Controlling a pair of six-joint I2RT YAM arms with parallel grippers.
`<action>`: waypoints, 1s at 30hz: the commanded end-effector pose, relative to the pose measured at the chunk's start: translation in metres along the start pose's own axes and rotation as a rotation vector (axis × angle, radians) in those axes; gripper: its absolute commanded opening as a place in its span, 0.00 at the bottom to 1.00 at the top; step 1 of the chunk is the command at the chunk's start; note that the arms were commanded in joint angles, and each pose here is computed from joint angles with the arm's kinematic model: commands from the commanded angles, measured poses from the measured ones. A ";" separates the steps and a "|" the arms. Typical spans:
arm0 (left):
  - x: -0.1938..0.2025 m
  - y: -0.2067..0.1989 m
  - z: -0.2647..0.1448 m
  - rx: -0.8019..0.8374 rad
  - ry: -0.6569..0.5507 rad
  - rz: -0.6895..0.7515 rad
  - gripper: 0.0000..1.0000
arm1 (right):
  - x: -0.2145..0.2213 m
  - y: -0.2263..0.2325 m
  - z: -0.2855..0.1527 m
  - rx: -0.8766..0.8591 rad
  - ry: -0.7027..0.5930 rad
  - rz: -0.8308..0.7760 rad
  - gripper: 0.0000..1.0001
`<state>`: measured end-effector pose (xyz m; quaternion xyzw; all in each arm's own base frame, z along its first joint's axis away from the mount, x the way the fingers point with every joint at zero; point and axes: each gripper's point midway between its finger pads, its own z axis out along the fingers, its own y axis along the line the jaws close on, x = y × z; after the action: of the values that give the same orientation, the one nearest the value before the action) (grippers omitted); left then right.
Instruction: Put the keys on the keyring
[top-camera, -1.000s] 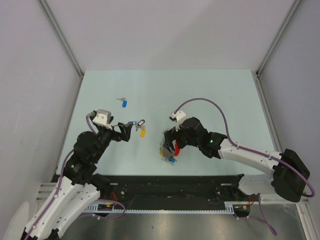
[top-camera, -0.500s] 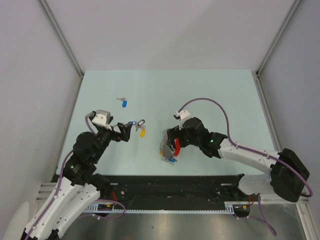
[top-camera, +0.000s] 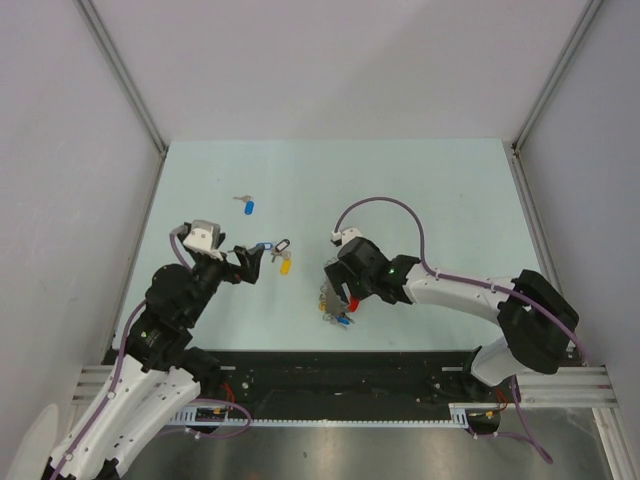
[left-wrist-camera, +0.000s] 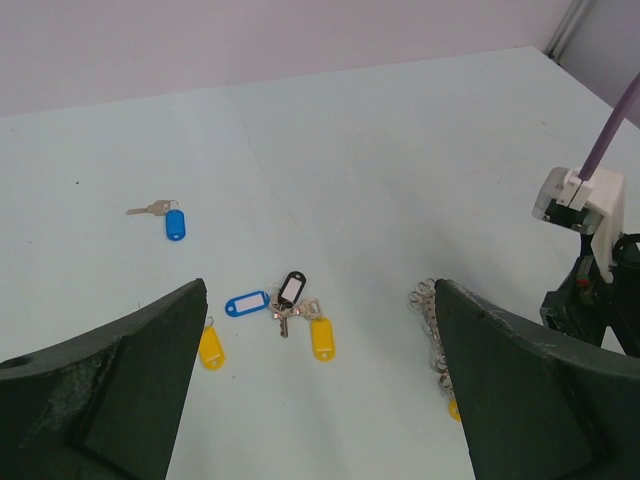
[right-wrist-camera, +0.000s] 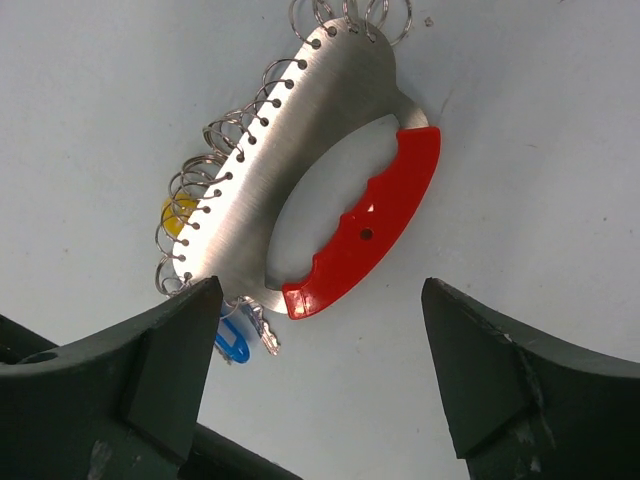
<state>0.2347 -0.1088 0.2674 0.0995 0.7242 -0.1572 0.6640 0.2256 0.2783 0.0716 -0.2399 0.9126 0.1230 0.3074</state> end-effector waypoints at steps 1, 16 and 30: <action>-0.007 0.003 -0.002 -0.016 -0.022 -0.019 1.00 | -0.005 -0.002 0.002 0.045 0.028 0.007 0.84; 0.004 0.005 0.004 -0.027 0.021 -0.004 1.00 | 0.001 0.000 0.023 0.045 0.095 -0.009 0.75; 0.001 0.000 0.003 -0.001 0.012 -0.010 1.00 | -0.006 0.033 0.016 -0.031 0.092 -0.084 0.56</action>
<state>0.2374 -0.1094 0.2581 0.1023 0.7368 -0.1510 0.6510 0.2248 0.2899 0.0487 -0.2606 0.9271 0.0892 0.2540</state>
